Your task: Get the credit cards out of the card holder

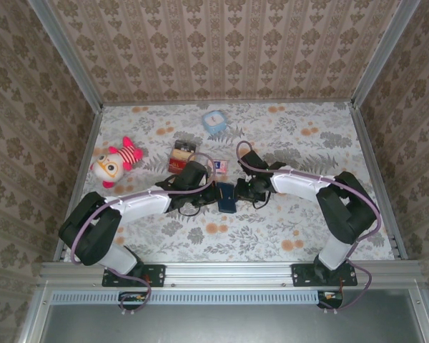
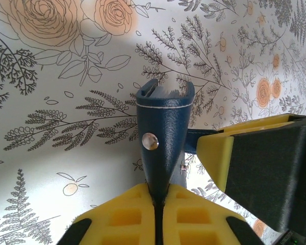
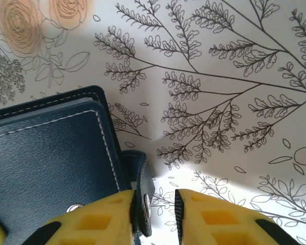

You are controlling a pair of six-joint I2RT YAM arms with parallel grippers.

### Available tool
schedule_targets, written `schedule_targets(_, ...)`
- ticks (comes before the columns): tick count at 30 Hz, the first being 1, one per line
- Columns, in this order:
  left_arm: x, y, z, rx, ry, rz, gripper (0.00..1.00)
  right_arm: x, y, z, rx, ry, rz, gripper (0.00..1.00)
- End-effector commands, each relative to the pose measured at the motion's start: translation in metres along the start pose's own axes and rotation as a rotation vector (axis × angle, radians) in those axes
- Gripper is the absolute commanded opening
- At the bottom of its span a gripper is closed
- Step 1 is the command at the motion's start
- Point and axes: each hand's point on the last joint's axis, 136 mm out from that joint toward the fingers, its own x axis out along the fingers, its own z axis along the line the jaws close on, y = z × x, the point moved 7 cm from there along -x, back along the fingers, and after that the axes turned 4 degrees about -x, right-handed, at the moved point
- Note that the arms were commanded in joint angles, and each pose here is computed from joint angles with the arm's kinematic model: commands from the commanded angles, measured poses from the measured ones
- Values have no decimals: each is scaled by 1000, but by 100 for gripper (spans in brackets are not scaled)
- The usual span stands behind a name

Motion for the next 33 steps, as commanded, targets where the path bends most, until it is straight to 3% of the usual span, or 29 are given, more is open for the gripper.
schedule_targets(1, -1, -6, -5, 2, -3, -12, 17, 6, -1, -4, -25, 22, 4, 25)
schedule_targets(5, -2, -6, -1, -15, -24, -14, 34, 3, -5, -6, -43, 51, -23, 11)
schedule_targets(8, -8, -7, 3, -27, -55, -32, 47, -6, -6, -8, -59, 76, -54, 7)
schedule_targets(11, -19, -13, 8, -33, -92, -72, 63, -20, -2, -9, -79, 91, -58, 6)
schedule_targets(14, -27, -21, 10, -59, -68, -82, 72, -37, -1, -7, -89, 85, -73, 6)
schedule_targets(20, -45, -32, 6, -24, -80, -123, 99, -59, -3, 20, -52, -56, -98, 6)
schedule_targets(33, -67, -49, 26, -200, -60, -260, 100, -78, -10, 75, -62, -138, -162, 5)
